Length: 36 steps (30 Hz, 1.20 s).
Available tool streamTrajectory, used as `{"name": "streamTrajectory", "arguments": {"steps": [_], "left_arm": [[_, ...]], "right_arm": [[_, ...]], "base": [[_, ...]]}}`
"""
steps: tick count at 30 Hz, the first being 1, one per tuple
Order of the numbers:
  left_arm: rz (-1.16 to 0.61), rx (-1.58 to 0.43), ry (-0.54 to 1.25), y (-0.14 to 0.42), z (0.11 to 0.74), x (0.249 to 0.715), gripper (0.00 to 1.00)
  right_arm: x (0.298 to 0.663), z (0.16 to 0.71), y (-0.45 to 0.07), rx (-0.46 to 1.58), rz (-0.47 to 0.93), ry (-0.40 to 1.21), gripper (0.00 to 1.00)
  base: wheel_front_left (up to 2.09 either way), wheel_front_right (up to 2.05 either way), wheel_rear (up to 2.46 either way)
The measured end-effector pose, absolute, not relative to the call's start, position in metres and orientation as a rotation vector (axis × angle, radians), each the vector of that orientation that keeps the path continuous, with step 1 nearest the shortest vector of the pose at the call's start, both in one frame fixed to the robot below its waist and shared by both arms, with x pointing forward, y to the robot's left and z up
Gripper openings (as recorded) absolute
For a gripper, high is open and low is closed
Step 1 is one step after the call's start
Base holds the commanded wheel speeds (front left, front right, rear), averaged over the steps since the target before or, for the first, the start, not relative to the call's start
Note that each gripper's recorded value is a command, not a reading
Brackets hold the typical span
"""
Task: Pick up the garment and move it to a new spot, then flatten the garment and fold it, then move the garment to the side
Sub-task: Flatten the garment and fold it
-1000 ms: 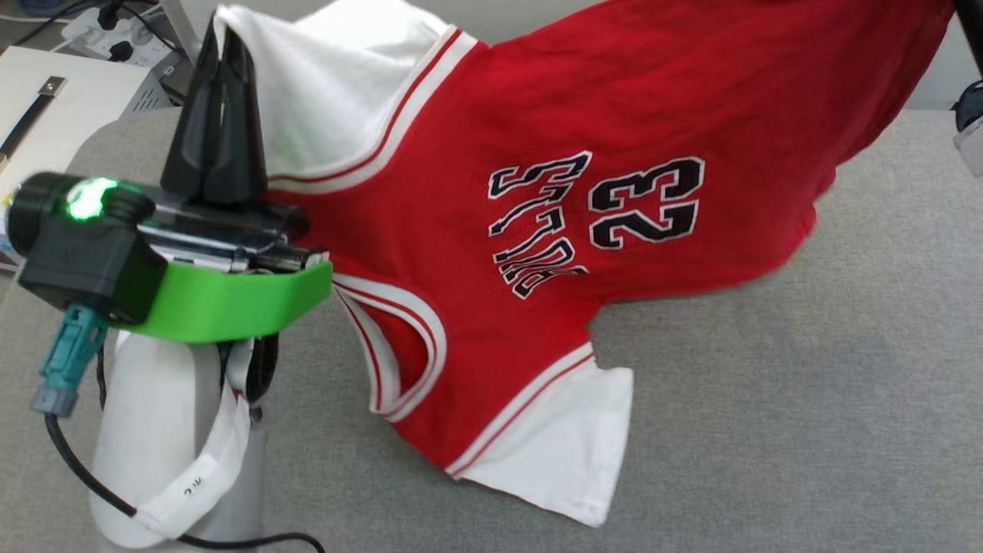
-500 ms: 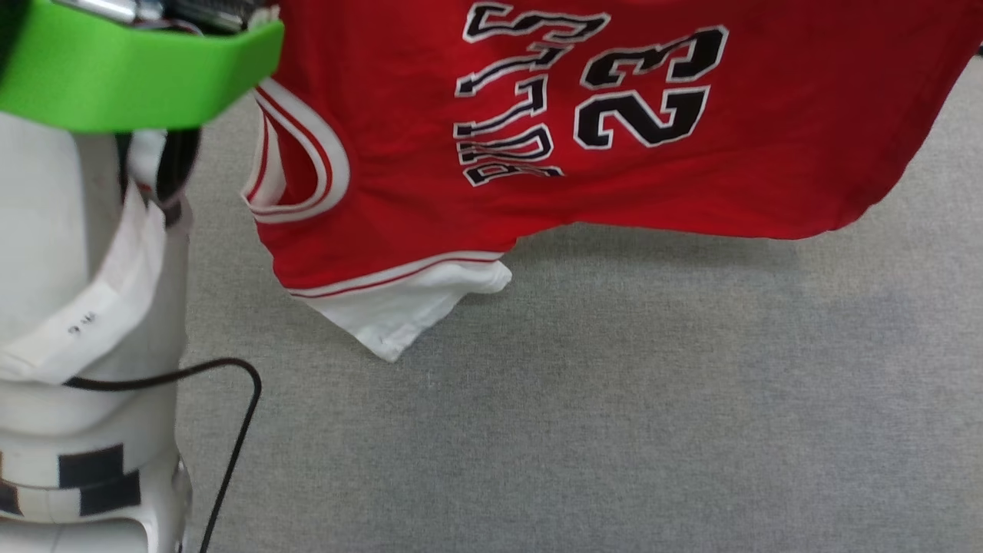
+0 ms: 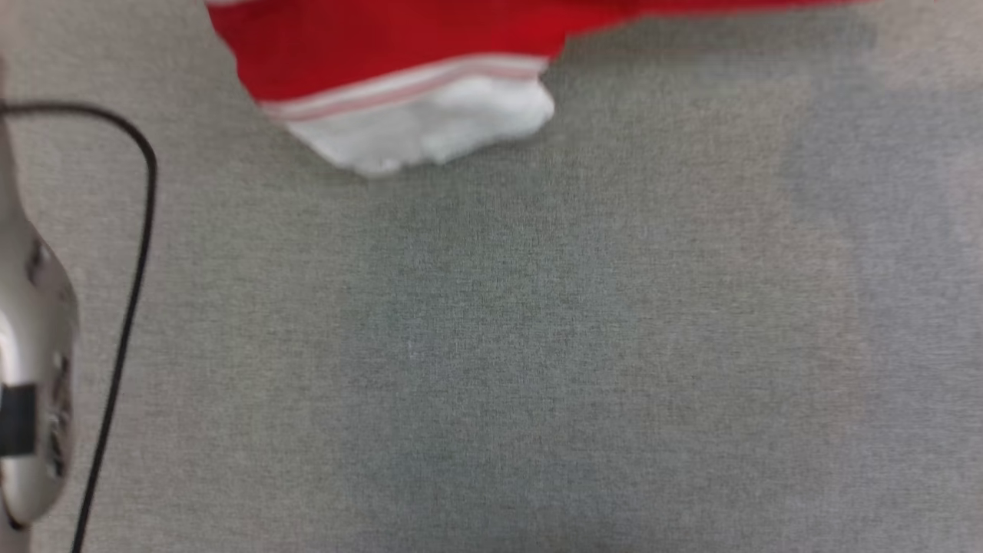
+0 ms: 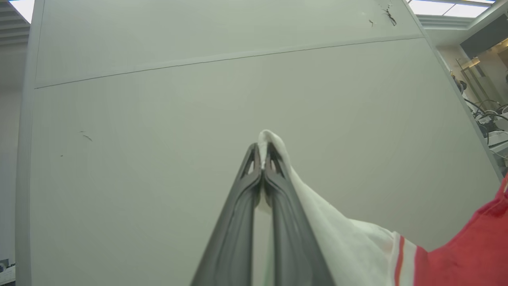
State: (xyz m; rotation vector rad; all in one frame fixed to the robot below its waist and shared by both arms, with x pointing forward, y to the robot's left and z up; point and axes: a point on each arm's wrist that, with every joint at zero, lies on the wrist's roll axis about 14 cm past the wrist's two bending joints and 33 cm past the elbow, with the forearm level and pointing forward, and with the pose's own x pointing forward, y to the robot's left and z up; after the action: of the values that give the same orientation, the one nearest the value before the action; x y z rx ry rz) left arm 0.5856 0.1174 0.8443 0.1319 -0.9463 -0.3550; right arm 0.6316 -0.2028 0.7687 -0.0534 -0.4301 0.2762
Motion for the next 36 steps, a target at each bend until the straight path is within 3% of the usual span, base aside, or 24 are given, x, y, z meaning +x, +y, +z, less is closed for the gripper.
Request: {"name": "streamTrajectory", "arguments": {"steps": [13, 22, 28, 36], "left_arm": [[-0.318, 0.155, -0.92, 0.118, 0.845, 0.667, 0.0], [-0.308, 0.169, -0.788, 0.125, 0.783, 0.71, 0.0], [-0.323, 0.144, -0.666, 0.128, 0.713, 0.721, 0.0], [-0.338, 0.132, -0.564, 0.132, 0.65, 0.694, 0.0]], "right_arm": [[0.713, 0.767, -0.2, -0.071, 0.208, -0.489, 0.0], [0.754, 0.689, -0.183, -0.108, 0.234, -0.35, 0.0], [0.761, 0.618, -0.173, -0.093, 0.274, -0.235, 0.0], [0.736, 0.55, -0.158, -0.068, 0.345, -0.103, 0.0]], "base": [[0.0, 0.0, 0.0], [0.0, 0.0, 0.0], [0.0, 0.0, 0.0], [0.0, 0.0, 0.0]]}}
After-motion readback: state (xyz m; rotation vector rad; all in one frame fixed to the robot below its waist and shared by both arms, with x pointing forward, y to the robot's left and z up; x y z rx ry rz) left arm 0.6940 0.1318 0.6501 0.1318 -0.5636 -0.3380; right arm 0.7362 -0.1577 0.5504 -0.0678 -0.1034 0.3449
